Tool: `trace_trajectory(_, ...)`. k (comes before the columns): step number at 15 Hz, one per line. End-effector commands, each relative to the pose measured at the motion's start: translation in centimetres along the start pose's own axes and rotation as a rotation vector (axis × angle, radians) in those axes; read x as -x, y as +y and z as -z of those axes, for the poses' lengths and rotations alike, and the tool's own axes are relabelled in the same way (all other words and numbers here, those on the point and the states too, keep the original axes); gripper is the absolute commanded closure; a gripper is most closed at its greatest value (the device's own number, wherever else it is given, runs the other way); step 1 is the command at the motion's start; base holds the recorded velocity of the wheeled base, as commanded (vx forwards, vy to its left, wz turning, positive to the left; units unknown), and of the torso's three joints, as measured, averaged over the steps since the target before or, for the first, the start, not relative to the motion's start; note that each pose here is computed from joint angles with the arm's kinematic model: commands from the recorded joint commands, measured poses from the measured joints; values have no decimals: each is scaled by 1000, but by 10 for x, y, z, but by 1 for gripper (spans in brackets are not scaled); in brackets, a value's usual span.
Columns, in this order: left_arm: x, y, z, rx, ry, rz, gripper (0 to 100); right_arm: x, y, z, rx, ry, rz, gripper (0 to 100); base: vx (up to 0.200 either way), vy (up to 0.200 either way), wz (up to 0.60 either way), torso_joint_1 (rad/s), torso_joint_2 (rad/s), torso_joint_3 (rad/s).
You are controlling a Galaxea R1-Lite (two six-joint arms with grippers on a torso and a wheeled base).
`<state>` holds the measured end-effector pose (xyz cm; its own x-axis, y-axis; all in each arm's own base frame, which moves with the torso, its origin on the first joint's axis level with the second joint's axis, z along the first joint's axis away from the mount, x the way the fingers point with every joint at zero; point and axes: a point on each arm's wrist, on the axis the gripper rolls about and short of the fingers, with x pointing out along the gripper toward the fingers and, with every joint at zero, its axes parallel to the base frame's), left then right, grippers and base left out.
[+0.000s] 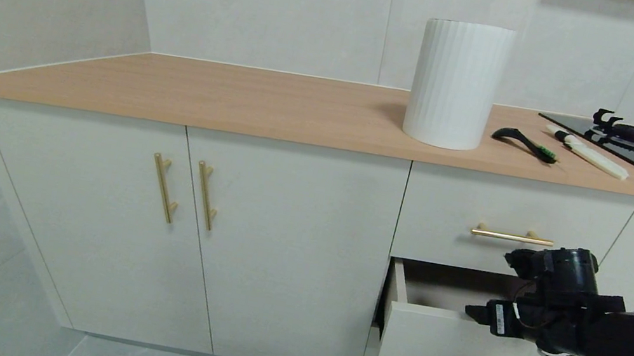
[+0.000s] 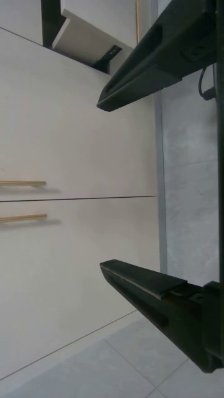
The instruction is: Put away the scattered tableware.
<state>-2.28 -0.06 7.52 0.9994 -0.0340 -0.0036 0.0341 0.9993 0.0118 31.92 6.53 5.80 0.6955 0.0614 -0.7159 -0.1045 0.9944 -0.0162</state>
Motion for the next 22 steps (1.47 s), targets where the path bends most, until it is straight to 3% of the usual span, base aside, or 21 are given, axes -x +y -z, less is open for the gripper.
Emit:
trace_trajectory(1,0,0,0,0,-1,0,0,19,0,-5,18,-1,-18,0,0,0,0,0,0,0)
trace_trajectory(7,0,0,0,0,-1,0,0,47,5,6,142,157,-35,0,0,0,0,0,0,0)
trace_trajectory(16,0,0,0,0,-1,-2,0,107,27,43,401,503,-119,0,0,0,0,0,0,0)
trace_trajectory(19,0,0,0,0,-1,0,0,104,28,34,384,473,-117,0,0,0,0,0,0,0)
trace_trajectory(22,0,0,0,0,-1,0,0,112,25,-1,129,332,-80,0,0,0,0,0,0,0)
